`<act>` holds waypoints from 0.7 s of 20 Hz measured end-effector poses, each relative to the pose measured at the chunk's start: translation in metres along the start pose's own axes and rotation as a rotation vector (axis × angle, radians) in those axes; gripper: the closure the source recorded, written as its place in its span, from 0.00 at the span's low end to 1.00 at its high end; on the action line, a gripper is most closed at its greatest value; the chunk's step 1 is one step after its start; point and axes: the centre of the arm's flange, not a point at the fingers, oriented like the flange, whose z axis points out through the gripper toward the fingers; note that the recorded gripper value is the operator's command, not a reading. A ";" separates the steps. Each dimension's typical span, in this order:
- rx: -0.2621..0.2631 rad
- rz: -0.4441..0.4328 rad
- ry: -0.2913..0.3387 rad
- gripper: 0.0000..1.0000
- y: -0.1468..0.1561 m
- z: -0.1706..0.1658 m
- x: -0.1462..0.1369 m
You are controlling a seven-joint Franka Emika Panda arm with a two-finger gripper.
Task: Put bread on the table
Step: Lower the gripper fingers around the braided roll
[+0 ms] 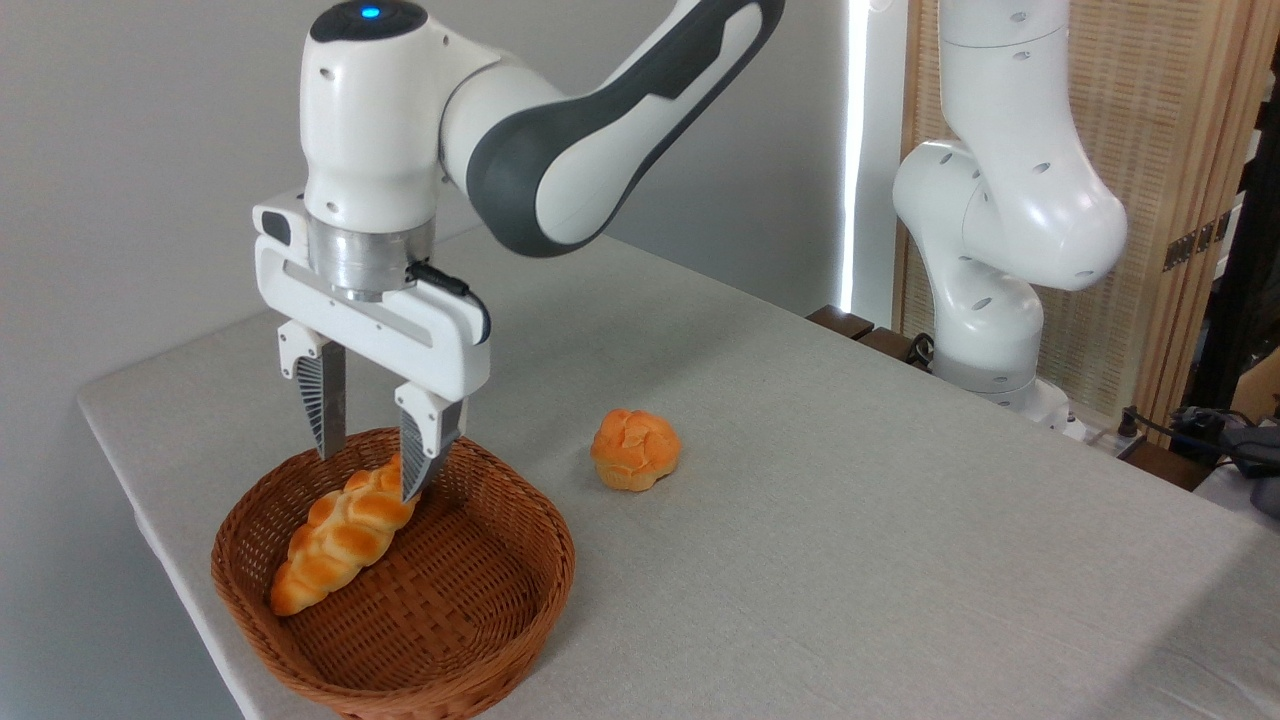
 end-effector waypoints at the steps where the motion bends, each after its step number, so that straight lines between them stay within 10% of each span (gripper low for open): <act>1: 0.000 0.001 0.003 0.00 0.002 0.005 0.001; 14: -0.015 0.021 0.000 0.00 0.015 0.041 0.007</act>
